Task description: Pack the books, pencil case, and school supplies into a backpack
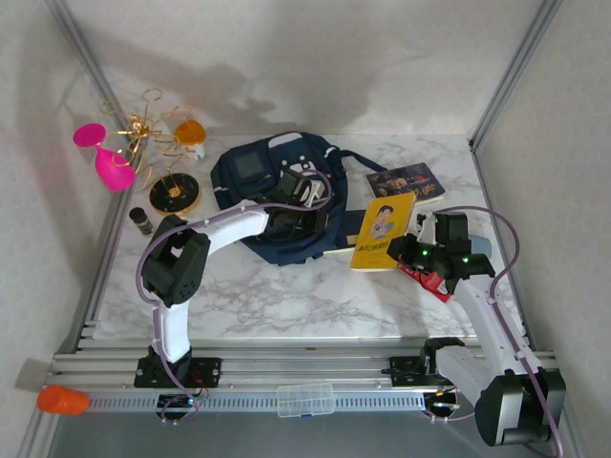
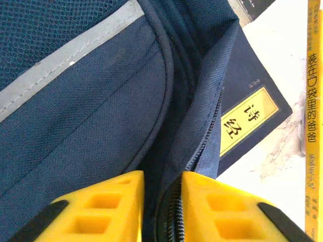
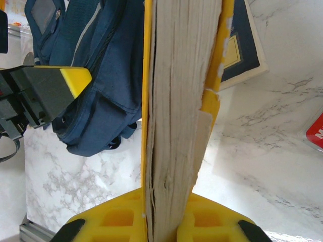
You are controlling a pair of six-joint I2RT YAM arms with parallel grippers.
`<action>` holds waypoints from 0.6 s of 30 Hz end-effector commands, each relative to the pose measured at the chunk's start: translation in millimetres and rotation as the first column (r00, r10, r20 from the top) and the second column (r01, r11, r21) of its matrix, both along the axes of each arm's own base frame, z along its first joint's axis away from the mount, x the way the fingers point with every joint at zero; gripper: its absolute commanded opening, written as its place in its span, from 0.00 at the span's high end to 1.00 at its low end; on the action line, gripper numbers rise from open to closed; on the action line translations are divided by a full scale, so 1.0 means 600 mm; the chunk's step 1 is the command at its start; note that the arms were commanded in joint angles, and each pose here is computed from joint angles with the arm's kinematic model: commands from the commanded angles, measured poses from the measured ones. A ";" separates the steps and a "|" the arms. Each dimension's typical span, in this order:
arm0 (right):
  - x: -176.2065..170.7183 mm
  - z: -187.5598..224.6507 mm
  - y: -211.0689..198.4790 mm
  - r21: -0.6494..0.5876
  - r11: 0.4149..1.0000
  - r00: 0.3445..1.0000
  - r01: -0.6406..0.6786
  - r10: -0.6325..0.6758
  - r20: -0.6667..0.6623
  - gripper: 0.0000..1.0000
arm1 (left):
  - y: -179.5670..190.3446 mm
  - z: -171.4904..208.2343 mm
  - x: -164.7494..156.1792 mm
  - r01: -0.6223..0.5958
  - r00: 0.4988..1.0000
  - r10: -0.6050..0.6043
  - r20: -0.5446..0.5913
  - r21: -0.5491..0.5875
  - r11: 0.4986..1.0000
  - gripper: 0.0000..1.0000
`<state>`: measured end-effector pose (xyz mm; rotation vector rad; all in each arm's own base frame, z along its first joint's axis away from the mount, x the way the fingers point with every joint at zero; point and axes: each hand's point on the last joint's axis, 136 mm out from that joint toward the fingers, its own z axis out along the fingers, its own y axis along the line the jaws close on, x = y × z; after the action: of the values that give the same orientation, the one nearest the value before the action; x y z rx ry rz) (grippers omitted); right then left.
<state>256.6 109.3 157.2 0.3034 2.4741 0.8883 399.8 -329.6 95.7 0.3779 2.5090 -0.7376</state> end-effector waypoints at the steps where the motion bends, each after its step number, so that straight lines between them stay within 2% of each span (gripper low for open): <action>1: 0.014 0.022 0.005 0.023 1.000 0.997 -0.016 0.014 0.070 1.00 | 0.017 -0.035 -0.002 -0.007 0.999 0.008 -0.041 0.030 1.000 0.81; 9: 0.014 0.033 0.012 0.039 0.998 0.995 -0.043 0.040 0.090 1.00 | 0.023 0.043 0.014 -0.020 0.998 0.019 0.062 0.018 1.000 1.00; 18: 0.012 0.057 0.031 0.079 0.990 0.985 -0.116 0.105 0.135 1.00 | 0.041 0.140 0.018 -0.048 0.984 0.045 0.172 0.015 0.999 1.00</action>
<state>254.6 117.7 163.2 0.2588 2.4605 0.9601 401.6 -317.1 133.3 0.3894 2.4506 -0.6811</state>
